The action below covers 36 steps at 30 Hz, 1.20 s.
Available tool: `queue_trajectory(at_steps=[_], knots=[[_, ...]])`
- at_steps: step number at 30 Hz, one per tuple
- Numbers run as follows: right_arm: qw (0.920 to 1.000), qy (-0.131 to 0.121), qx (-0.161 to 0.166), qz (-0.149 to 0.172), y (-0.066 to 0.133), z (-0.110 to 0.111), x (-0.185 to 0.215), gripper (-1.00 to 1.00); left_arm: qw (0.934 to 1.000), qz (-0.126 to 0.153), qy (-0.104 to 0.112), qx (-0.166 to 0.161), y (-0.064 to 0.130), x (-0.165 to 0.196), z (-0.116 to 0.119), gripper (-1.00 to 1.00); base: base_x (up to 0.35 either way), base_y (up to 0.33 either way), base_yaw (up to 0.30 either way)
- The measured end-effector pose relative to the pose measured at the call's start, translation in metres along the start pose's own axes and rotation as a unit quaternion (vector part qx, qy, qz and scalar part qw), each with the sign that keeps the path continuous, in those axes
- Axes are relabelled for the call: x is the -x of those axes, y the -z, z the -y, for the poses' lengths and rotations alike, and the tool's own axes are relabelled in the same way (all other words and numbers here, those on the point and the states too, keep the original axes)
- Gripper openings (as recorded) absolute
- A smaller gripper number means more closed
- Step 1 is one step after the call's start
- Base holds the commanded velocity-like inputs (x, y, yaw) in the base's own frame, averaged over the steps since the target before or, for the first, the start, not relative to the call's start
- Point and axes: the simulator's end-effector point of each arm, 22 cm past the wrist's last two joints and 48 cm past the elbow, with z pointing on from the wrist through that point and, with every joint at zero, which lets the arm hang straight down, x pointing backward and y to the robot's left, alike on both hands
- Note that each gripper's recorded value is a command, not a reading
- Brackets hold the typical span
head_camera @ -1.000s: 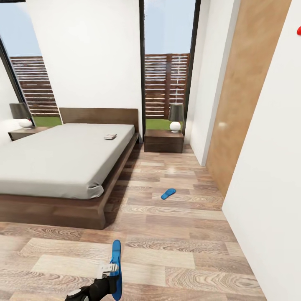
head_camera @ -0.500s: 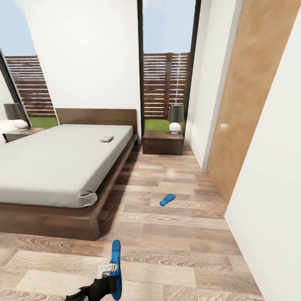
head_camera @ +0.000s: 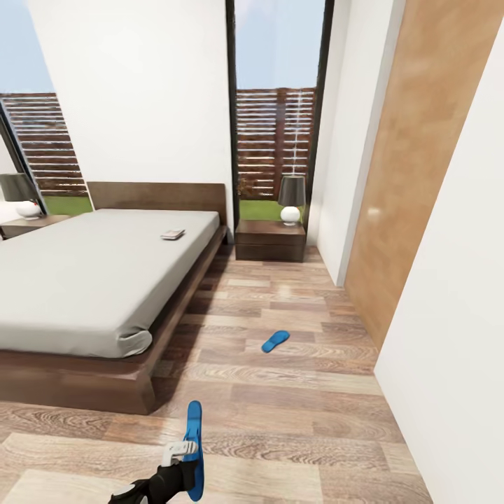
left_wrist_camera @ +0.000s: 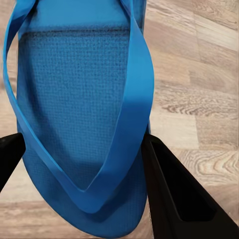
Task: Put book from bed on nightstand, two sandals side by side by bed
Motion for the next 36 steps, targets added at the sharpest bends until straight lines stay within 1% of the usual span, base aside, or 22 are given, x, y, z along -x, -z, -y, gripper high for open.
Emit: queue_trajectory(at_steps=[4,7,11,16,36], knots=[[1.0,0.0,0.0,0.0,0.0,0.0,0.0,1.0,1.0,-0.007,0.003,0.001,0.0,-0.008,-0.001,-1.0,0.189,-0.174,0.0],[1.0,0.0,0.0,0.0,0.0,0.0,0.0,1.0,1.0,-0.006,0.003,0.001,0.0,-0.009,-0.001,-1.0,0.063,-0.059,0.0],[1.0,0.0,0.0,0.0,0.0,0.0,0.0,1.0,1.0,0.0,0.0,0.002,0.0,-0.007,-0.002,-1.0,0.014,-0.013,0.0],[1.0,0.0,0.001,0.0,0.0,-0.001,0.0,1.0,1.0,0.002,0.0,0.002,0.0,-0.006,-0.002,-1.0,0.002,-0.002,0.0],[1.0,0.001,0.0,-0.01,-0.001,0.0,-0.007,1.0,1.0,-0.006,0.003,0.003,-0.002,-0.014,-0.004,-1.0,0.0,0.0,0.0]])
